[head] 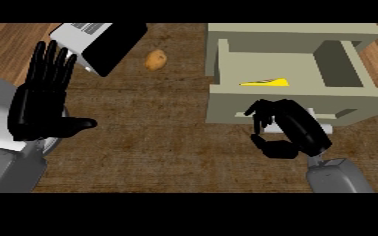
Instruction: Pick up the cup, place it into the drawer and close the drawer
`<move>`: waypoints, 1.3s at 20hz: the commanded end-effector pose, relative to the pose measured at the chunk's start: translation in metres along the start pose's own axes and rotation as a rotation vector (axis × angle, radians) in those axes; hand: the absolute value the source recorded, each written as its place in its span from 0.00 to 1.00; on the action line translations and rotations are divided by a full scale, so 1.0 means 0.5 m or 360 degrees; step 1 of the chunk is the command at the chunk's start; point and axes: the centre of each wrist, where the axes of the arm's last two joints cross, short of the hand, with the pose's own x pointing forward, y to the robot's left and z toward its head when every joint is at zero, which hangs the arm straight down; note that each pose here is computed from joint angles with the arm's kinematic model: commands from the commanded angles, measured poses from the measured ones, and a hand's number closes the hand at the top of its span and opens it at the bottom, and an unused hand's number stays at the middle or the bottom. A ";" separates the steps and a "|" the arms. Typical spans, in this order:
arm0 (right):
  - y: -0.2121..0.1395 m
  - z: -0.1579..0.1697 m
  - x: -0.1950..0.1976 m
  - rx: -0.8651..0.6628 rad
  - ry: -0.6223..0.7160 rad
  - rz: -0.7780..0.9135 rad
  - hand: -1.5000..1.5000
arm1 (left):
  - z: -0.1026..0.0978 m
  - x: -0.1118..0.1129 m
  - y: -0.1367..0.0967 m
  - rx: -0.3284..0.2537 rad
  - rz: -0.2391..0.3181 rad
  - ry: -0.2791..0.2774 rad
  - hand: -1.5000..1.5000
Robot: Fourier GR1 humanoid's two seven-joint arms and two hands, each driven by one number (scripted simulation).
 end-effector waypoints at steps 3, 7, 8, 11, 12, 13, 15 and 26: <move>0.044 -0.039 -0.072 0.0096 0.0087 0.0137 0.00 | 0.049 0.020 0.050 -0.0007 -0.0017 0.0026 0.00; 0.086 -0.099 -0.083 0.0168 0.0119 0.0154 0.00 | 0.051 0.007 0.053 0.0018 -0.0001 -0.0019 0.00; 0.066 -0.129 -0.027 0.0198 0.0104 0.0159 0.00 | 0.042 -0.026 0.043 0.0044 0.0012 -0.0001 0.00; 0.051 -0.141 -0.120 0.0169 0.0158 0.0122 0.00 | 0.072 0.040 0.081 0.0030 0.0017 -0.0009 0.00; 0.085 -0.144 -0.127 0.0152 0.0162 0.0104 0.00 | 0.066 0.021 0.128 0.0026 0.0032 0.0016 0.00; 0.080 -0.148 -0.144 0.0151 0.0158 0.0099 0.00 | 0.097 0.012 0.103 0.0000 0.0021 -0.0011 0.00; 0.064 -0.196 -0.130 0.0180 0.0153 0.0061 0.00 | 0.086 0.015 0.131 -0.0001 0.0028 -0.0035 0.00; -0.051 -0.217 -0.206 0.0207 0.0235 0.0012 0.00 | 0.040 -0.001 0.086 -0.0050 0.0075 -0.0002 0.00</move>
